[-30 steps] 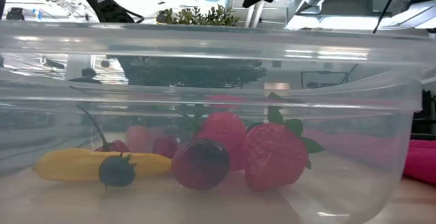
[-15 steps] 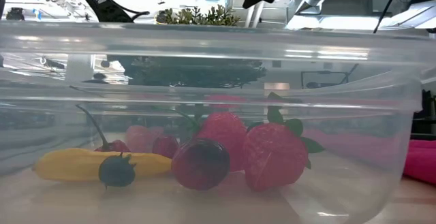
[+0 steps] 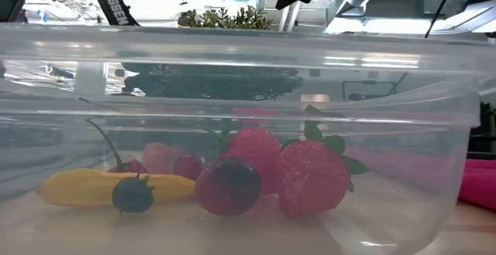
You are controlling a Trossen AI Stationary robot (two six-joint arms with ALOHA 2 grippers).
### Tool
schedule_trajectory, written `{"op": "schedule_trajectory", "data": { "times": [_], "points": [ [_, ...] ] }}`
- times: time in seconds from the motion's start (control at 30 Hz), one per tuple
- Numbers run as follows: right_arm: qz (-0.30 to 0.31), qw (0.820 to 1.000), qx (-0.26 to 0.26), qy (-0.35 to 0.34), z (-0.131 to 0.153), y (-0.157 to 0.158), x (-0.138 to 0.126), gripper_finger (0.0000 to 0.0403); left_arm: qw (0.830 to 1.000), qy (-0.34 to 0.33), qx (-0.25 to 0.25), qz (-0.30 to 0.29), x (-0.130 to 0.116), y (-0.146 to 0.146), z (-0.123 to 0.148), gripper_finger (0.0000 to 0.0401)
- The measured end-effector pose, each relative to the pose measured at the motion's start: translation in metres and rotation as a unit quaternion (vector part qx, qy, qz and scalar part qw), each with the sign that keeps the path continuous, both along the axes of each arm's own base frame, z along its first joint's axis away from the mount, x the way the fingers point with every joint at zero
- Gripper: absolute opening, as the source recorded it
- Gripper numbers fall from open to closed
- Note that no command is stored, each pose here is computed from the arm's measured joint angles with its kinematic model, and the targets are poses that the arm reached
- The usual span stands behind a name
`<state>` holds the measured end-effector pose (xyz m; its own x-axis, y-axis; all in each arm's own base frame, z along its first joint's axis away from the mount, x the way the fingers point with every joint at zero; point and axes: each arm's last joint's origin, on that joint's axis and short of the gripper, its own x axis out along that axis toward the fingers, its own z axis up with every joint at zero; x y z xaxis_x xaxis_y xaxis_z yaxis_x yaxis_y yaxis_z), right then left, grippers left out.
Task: Pick and placing Produce into tupperware
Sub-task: Put the grapes into the transparent container
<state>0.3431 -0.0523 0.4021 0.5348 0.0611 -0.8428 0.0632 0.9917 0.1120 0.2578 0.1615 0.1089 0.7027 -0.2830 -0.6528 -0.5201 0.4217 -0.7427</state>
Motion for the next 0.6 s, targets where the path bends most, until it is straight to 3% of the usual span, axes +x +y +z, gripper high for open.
{"op": "schedule_trajectory", "data": {
  "times": [0.37,0.6],
  "points": [
    [0.003,1.000,-0.003,-0.001,0.000,-0.001,0.000,0.0311,1.000,0.007,-0.007,0.000,0.010,-0.010,-0.002,0.0000],
    [-0.002,1.000,-0.009,-0.001,0.000,-0.001,0.000,0.0311,0.993,-0.110,-0.029,-0.045,0.027,-0.005,0.016,0.0000]
  ]
}}
